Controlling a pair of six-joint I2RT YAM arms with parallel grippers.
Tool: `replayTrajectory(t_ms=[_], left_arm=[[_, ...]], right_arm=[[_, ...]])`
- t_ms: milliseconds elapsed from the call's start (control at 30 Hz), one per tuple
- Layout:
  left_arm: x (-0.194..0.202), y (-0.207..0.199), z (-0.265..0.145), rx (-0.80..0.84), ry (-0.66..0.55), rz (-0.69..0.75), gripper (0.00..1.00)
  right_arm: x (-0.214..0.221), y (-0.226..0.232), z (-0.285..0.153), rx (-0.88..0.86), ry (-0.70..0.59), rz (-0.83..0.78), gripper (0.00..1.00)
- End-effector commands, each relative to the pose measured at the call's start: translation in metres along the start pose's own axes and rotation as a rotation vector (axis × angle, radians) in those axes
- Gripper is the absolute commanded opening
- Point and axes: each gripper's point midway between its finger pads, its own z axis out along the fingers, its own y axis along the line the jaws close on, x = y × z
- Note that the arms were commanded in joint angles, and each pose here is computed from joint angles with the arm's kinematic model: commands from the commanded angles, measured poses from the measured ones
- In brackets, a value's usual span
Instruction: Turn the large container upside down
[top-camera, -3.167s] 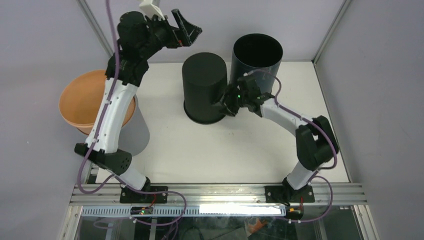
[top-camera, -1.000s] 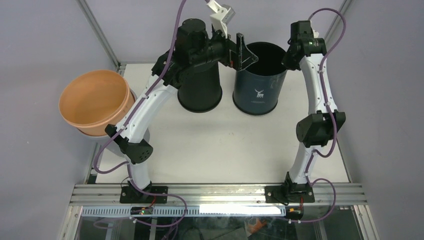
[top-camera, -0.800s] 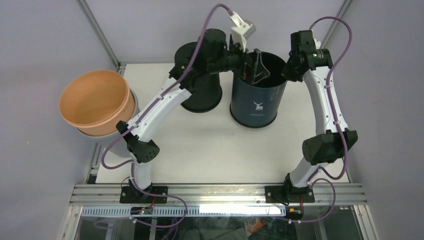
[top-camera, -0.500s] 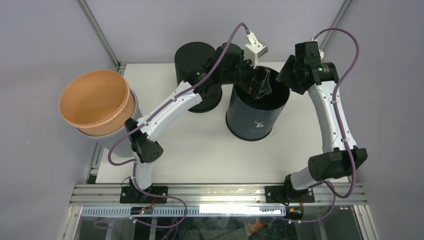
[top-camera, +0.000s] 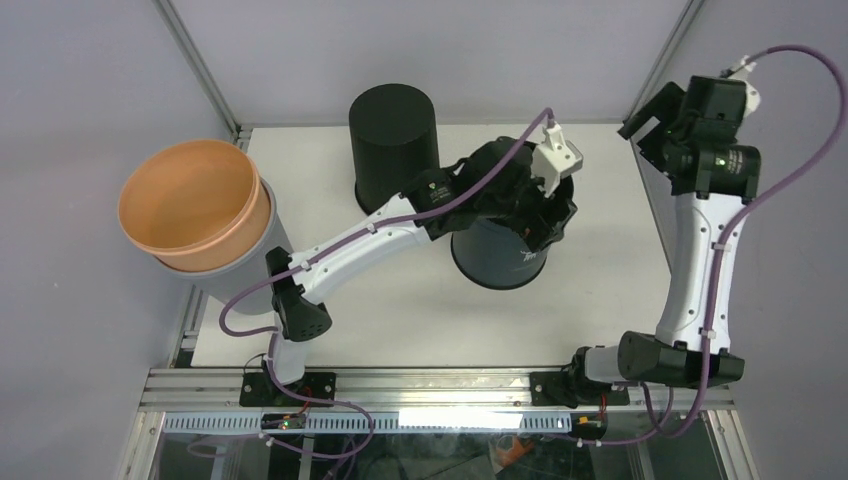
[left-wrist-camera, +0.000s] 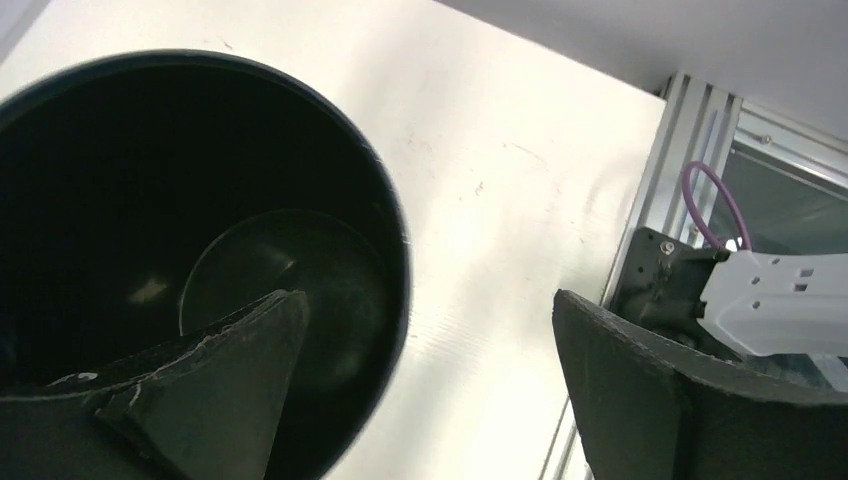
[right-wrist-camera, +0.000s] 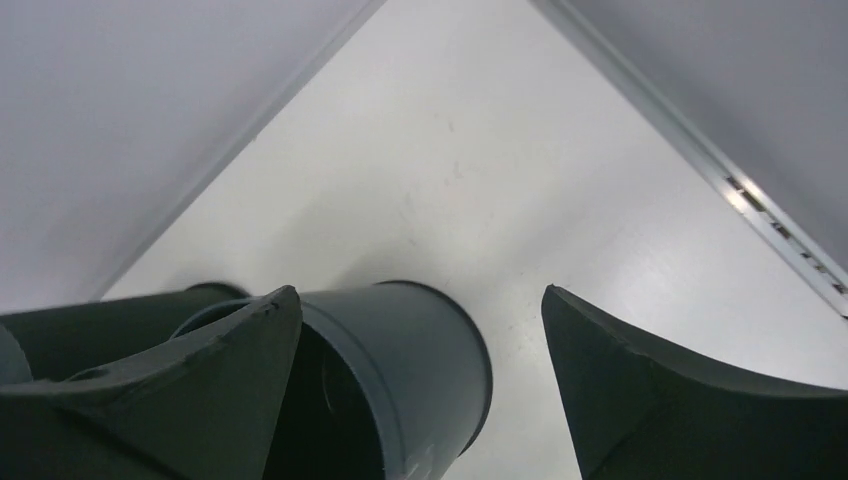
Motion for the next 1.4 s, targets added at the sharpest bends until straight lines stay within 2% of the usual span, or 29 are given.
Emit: replayTrajectory(t_ms=[0,100,167,233,300,400,467,500,667,833,967,1133,1233,1367], left_arm=[[0.007,-0.006,0.005,-0.076,0.037,0.005,0.99],[0.023,0.006,0.018,-0.144,0.078,0.014,0.99],[0.029,0.013,0.023,-0.178,0.089,0.026,0.91],[0.032,0.018,0.026,-0.209,0.096,0.038,0.77],[0.034,0.023,0.027,-0.23,0.101,0.044,0.58],[0.04,0.026,0.032,-0.244,0.117,0.054,0.39],[0.042,0.027,0.034,-0.249,0.121,0.056,0.17],[0.042,0.028,0.034,-0.251,0.122,0.06,0.01],[0.015,0.026,0.02,-0.214,0.057,0.06,0.0],[-0.059,0.022,-0.015,-0.013,-0.149,-0.114,0.0],[-0.1,0.039,-0.038,0.09,-0.281,-0.253,0.0],[-0.137,0.092,-0.092,0.132,-0.447,-0.432,0.0],[-0.147,0.114,-0.127,0.155,-0.547,-0.481,0.0],[-0.164,0.114,-0.172,0.196,-0.67,-0.487,0.0]], right_arm=[[-0.032,-0.022,-0.034,0.0,-0.119,0.017,0.94],[-0.025,-0.019,-0.032,-0.033,-0.095,0.018,0.94],[-0.019,-0.019,-0.03,-0.044,-0.078,0.019,0.94],[-0.015,-0.02,-0.031,-0.051,-0.076,0.02,0.94],[-0.012,-0.02,-0.033,-0.06,-0.072,0.014,0.94],[-0.01,-0.02,-0.037,-0.069,-0.067,0.011,0.94],[-0.01,-0.02,-0.039,-0.072,-0.068,0.013,0.94],[-0.01,-0.02,-0.039,-0.073,-0.07,0.015,0.94],[-0.013,-0.011,-0.046,-0.116,-0.061,0.02,0.94],[-0.014,-0.001,-0.045,-0.159,-0.054,0.068,0.94],[-0.009,0.042,-0.057,-0.393,-0.007,0.153,0.94],[0.011,0.067,-0.065,-0.604,0.054,0.166,0.94],[0.029,0.083,-0.069,-0.749,0.131,0.192,0.93],[0.05,0.092,-0.074,-0.911,0.157,0.232,0.93]])
